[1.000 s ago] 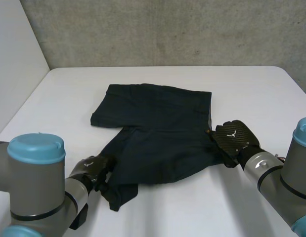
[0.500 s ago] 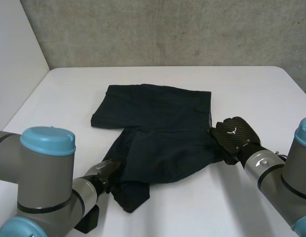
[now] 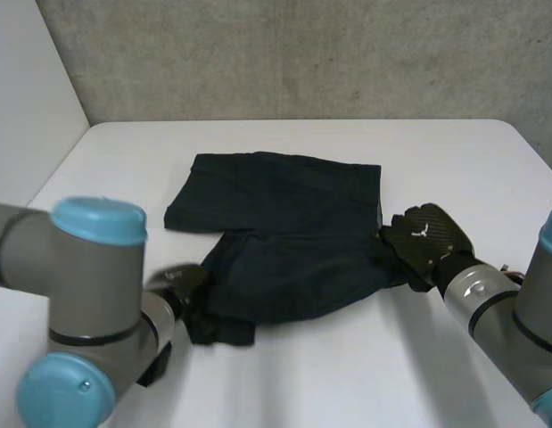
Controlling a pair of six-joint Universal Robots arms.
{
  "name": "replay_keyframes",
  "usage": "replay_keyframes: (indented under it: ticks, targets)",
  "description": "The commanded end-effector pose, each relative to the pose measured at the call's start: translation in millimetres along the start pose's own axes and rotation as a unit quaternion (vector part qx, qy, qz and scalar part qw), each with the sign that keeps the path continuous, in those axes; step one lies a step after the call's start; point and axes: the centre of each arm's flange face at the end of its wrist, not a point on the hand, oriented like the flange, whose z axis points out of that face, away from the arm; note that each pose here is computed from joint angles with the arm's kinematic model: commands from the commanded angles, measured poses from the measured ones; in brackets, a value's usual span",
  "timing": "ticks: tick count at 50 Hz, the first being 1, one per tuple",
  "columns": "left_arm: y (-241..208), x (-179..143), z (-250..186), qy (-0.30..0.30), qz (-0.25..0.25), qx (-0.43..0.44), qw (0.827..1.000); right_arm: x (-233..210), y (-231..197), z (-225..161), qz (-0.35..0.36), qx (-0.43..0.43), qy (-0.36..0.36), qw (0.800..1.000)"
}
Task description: Fold the shorts.
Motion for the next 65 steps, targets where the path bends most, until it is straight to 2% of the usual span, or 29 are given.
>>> replay_keyframes:
  ticks: [1, 3, 4, 7, 8, 11, 12, 15, 19, 25, 29, 35, 39, 40, 42, 43, 47, 51, 57, 65]
  targets:
    - [-34.6, -6.6, -60.6, -0.033, 0.289, 0.076, 0.954, 8.7, -19.4, -22.4, -0.044, -0.029, -0.026, 0.998]
    - [-34.1, -8.2, -69.5, -0.042, 0.330, 0.083, 0.940, 8.8, -23.4, -31.9, -0.054, -0.048, -0.044, 0.996]
    - [-33.6, -10.8, -77.1, -0.055, 0.364, 0.093, 0.925, 8.5, -24.1, -35.7, -0.055, -0.056, -0.051, 0.996]
    - [-29.4, -10.0, -86.4, -0.070, 0.411, 0.108, 0.902, 7.2, -28.0, -51.0, -0.060, -0.081, -0.078, 0.992]
    - [-23.1, -6.4, -92.5, -0.073, 0.441, 0.115, 0.887, 6.6, -28.5, -54.5, -0.063, -0.088, -0.085, 0.990]
    - [-11.2, 1.0, -100.1, -0.069, 0.488, 0.120, 0.862, 2.0, -27.7, -69.2, -0.081, -0.117, -0.117, 0.983]
    - [-5.7, 4.7, -103.0, -0.070, 0.517, 0.123, 0.844, 0.5, -26.7, -72.2, -0.087, -0.125, -0.126, 0.980]
    - [0.6, 8.2, -101.2, -0.075, 0.561, 0.125, 0.815, -3.9, -22.1, -79.9, -0.106, -0.151, -0.156, 0.970]
    - [-6.6, 14.2, -88.5, -0.091, 0.580, 0.149, 0.795, 2.0, -27.4, -73.7, -0.115, -0.137, -0.143, 0.973]
    - [-43.9, 33.2, -47.8, -0.130, 0.552, 0.230, 0.791, 30.3, -42.9, -24.9, -0.074, -0.080, -0.034, 0.993]
    - [-69.2, 39.2, -11.7, -0.158, 0.529, 0.267, 0.790, 44.6, -49.6, 3.3, -0.066, -0.061, 0.013, 0.996]
    - [-85.1, 36.2, 63.4, -0.166, 0.523, 0.263, 0.793, 45.7, -47.8, 35.7, -0.053, -0.061, 0.025, 0.996]
    - [-77.8, 39.6, 74.6, -0.152, 0.535, 0.239, 0.796, 34.5, -49.2, 34.7, 0.036, -0.050, 0.023, 0.998]
    - [-77.3, 40.1, 74.0, -0.149, 0.535, 0.236, 0.797, 30.9, -44.1, 32.5, 0.091, -0.054, 0.023, 0.994]
    - [-74.8, 44.1, 71.5, -0.141, 0.538, 0.233, 0.798, 28.6, -42.6, 25.2, 0.146, -0.055, 0.020, 0.988]
    - [-74.9, 45.2, 70.4, -0.139, 0.538, 0.233, 0.798, 28.0, -45.7, 13.5, 0.197, -0.050, 0.018, 0.979]
    - [-75.2, 48.1, 68.0, -0.137, 0.538, 0.235, 0.798, 10.7, -41.1, -14.5, 0.283, -0.058, -0.019, 0.957]
    - [-78.7, 47.4, 67.7, -0.139, 0.535, 0.238, 0.799, -8.7, -32.8, -36.4, 0.306, -0.072, -0.062, 0.947]
    - [-80.9, 44.5, 69.8, -0.144, 0.533, 0.236, 0.800, -23.5, -26.5, -59.4, 0.313, -0.082, -0.084, 0.942]
    - [-80.9, 42.5, 70.3, -0.142, 0.524, 0.235, 0.806, -45.9, 10.5, -45.3, 0.310, -0.132, -0.094, 0.937]
